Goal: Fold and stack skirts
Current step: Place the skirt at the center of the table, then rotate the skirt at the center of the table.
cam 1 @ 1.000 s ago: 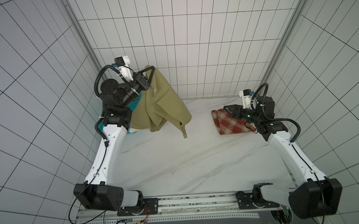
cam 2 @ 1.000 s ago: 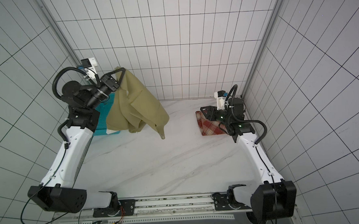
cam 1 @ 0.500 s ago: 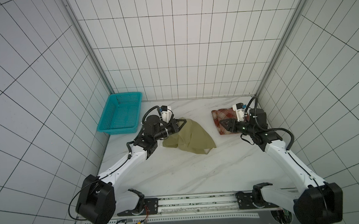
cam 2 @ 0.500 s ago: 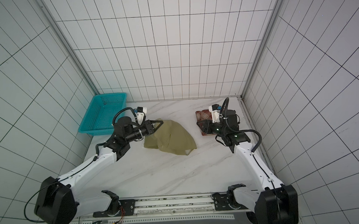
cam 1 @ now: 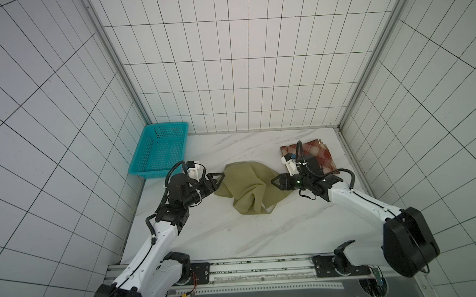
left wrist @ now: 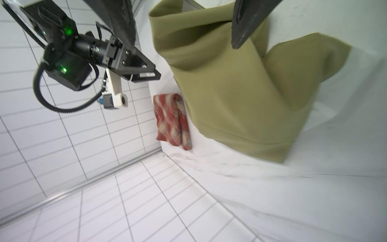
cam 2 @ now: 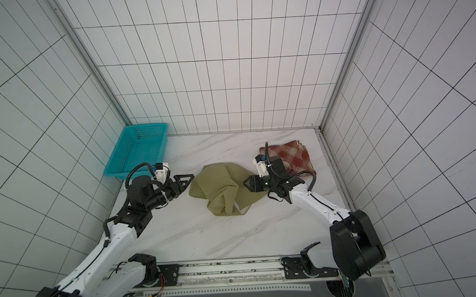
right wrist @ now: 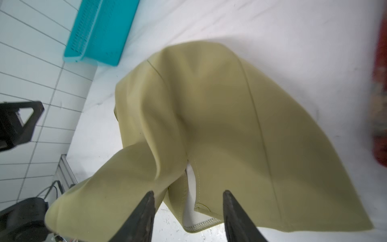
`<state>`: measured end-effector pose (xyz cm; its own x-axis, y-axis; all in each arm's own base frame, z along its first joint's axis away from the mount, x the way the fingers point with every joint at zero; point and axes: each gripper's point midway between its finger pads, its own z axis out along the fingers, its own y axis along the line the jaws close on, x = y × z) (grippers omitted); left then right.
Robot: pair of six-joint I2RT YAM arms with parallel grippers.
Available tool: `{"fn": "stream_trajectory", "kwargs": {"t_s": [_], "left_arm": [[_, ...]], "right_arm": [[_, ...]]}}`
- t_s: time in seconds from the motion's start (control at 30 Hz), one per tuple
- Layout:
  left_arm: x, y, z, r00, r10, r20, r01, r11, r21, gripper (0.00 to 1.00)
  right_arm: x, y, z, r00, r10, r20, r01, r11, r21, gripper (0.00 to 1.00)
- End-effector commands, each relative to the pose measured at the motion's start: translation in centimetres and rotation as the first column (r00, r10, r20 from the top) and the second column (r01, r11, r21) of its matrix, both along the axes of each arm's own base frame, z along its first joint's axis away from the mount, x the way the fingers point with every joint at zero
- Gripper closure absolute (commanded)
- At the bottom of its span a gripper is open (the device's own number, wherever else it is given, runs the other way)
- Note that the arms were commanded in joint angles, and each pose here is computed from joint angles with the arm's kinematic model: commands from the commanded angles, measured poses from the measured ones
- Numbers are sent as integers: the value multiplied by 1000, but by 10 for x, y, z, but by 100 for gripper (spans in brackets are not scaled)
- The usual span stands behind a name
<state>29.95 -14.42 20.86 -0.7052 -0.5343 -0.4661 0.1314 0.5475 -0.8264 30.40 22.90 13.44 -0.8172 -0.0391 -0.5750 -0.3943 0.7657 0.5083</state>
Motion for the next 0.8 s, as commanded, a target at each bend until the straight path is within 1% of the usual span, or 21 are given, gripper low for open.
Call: {"fn": "stream_trajectory", "kwargs": {"t_s": [0.0, 0.07, 0.13, 0.2, 0.3, 0.4, 0.5, 0.57, 0.6, 0.63, 0.67, 0.7, 0.77], "left_arm": [[5, 17, -51, 989, 56, -139, -45, 995, 86, 29], [17, 20, -65, 983, 80, -163, -64, 993, 101, 29], [31, 15, -72, 983, 61, -173, -44, 994, 97, 29], [45, 14, -86, 976, 64, -210, -40, 992, 119, 29], [59, 14, -106, 968, 73, -241, -39, 989, 144, 25], [61, 9, -123, 963, 57, -265, -15, 987, 159, 26], [55, 4, -137, 956, 42, -290, 8, 985, 170, 31], [48, 1, -142, 954, 33, -299, 18, 986, 167, 38], [43, -1, -145, 954, 27, -300, 24, 986, 163, 44], [38, -2, -147, 953, 22, -302, 27, 987, 159, 52], [33, -3, -149, 952, 23, -304, 26, 987, 157, 63], [28, -3, -151, 951, 26, -307, 22, 988, 151, 71], [18, -5, -154, 949, 22, -315, 22, 991, 135, 81]], "right_arm": [[22, 35, 28, 991, 60, 117, -56, 998, -38, 47], [24, 58, 22, 988, 114, 107, -108, 992, -58, 47], [24, 75, 9, 985, 152, 78, -145, 986, -87, 46], [26, 82, -4, 988, 146, 58, -141, 986, -92, 44], [34, 85, -19, 991, 126, 46, -121, 988, -100, 41], [48, 84, -32, 994, 99, 53, -90, 985, -147, 41], [63, 85, -44, 994, 90, 69, -75, 978, -193, 42], [73, 90, -50, 992, 103, 77, -85, 974, -208, 46], [78, 93, -52, 990, 115, 85, -94, 972, -216, 49], [82, 95, -55, 988, 122, 90, -100, 969, -225, 51], [89, 99, -56, 986, 128, 102, -102, 967, -232, 55], [96, 102, -57, 985, 133, 111, -103, 966, -238, 58], [107, 109, -57, 980, 153, 124, -120, 964, -239, 63]]}}
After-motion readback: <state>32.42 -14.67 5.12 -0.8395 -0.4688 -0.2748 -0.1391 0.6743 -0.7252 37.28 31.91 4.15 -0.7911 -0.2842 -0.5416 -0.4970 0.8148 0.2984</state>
